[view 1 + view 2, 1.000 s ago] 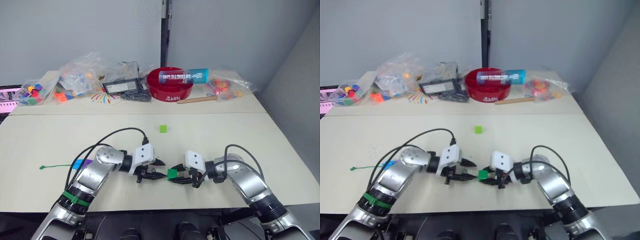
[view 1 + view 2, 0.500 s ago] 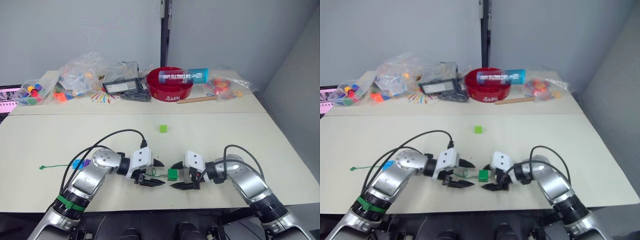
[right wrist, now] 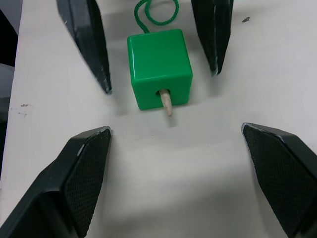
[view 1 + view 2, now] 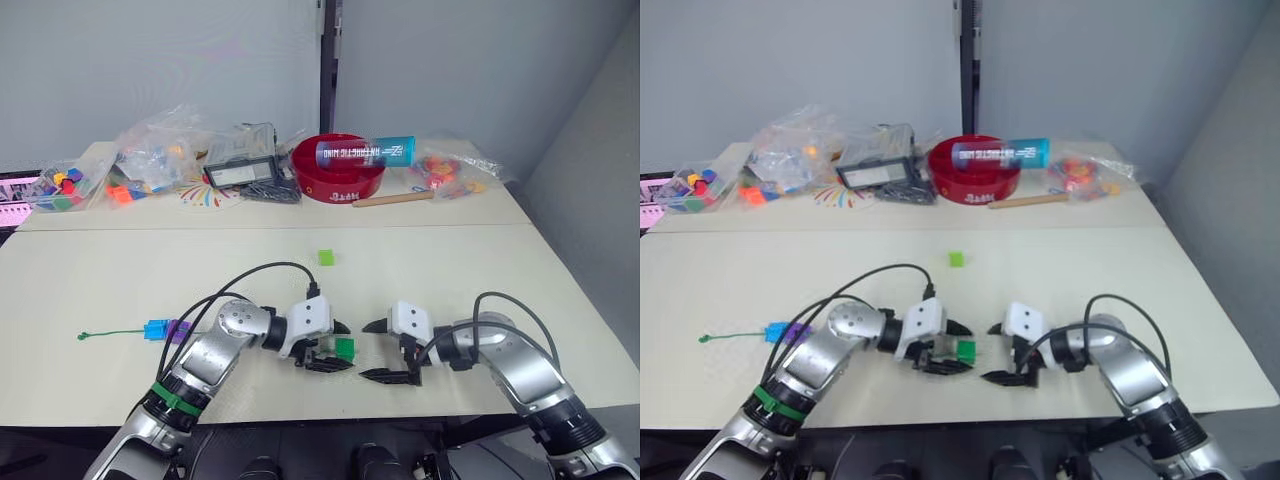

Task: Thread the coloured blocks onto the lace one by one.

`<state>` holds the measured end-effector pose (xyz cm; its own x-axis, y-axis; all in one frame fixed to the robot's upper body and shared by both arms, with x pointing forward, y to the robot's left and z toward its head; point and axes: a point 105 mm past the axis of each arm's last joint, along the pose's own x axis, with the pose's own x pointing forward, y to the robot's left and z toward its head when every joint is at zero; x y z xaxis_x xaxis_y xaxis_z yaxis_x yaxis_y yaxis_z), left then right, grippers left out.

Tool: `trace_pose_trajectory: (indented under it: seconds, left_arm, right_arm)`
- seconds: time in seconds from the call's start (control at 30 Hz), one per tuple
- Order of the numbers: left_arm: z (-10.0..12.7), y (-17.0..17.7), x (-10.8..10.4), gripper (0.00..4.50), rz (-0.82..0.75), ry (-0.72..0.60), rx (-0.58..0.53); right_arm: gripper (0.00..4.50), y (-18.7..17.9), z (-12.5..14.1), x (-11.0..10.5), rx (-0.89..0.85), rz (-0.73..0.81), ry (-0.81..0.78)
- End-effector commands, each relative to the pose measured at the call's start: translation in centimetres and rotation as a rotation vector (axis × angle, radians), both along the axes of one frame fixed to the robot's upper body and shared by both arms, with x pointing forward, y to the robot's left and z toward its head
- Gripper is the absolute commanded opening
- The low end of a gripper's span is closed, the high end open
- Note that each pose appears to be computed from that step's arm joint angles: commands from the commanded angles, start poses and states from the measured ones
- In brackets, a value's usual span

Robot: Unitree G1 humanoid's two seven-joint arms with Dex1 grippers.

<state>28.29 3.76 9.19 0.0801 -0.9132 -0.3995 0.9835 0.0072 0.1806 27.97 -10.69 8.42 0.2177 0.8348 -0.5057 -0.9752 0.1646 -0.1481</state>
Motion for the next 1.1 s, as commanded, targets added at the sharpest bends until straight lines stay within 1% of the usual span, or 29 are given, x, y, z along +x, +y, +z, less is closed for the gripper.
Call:
trace_pose_trajectory:
  seconds: [0.03,0.07,0.1,0.13,0.27,0.37,0.63,0.67,0.73,0.97,1.1]
  left_arm:
    - [0.1,-0.2,-0.1,3.25,-0.026,-0.025,0.014]
    - [0.1,-0.2,-0.1,3.25,-0.026,-0.025,0.016]
    - [0.0,-0.1,0.0,2.7,-0.025,-0.023,0.015]
    - [0.0,-0.1,0.0,2.45,-0.024,-0.022,0.014]
    - [-0.1,0.0,0.2,1.2,-0.018,-0.026,0.017]
    - [-0.2,0.1,0.3,1.2,-0.02,-0.035,0.029]
    - [-0.4,0.3,0.3,1.2,-0.026,-0.04,0.038]
    - [-0.4,0.3,0.3,1.2,-0.027,-0.04,0.039]
    - [-0.4,0.3,0.3,1.2,-0.034,-0.04,0.042]
    - [-0.2,0.5,0.2,1.2,-0.058,-0.042,0.052]
    - [0.0,1.6,0.6,1.2,-0.042,-0.05,0.071]
  right_arm:
    - [4.46,0.1,0.7,0.1,0.009,0.002,-0.04]
    - [4.46,0.1,0.7,0.1,0.009,0.002,-0.04]
    - [4.5,0.1,0.7,0.1,0.008,0.001,-0.041]
    - [4.5,0.1,0.6,0.1,0.007,0.002,-0.041]
    - [4.5,0.2,0.6,0.0,0.007,0.013,-0.04]
    - [3.64,0.6,0.8,-0.1,0.014,0.033,-0.046]
    - [0.97,0.9,0.9,-0.1,0.013,0.05,-0.055]
    - [0.54,0.9,0.9,-0.2,0.013,0.051,-0.055]
    - [0.01,1.0,0.9,-0.2,0.013,0.055,-0.058]
    - [0.0,1.0,1.0,-0.1,0.007,0.06,-0.068]
    - [0.0,0.4,1.2,0.1,-0.001,0.057,-0.077]
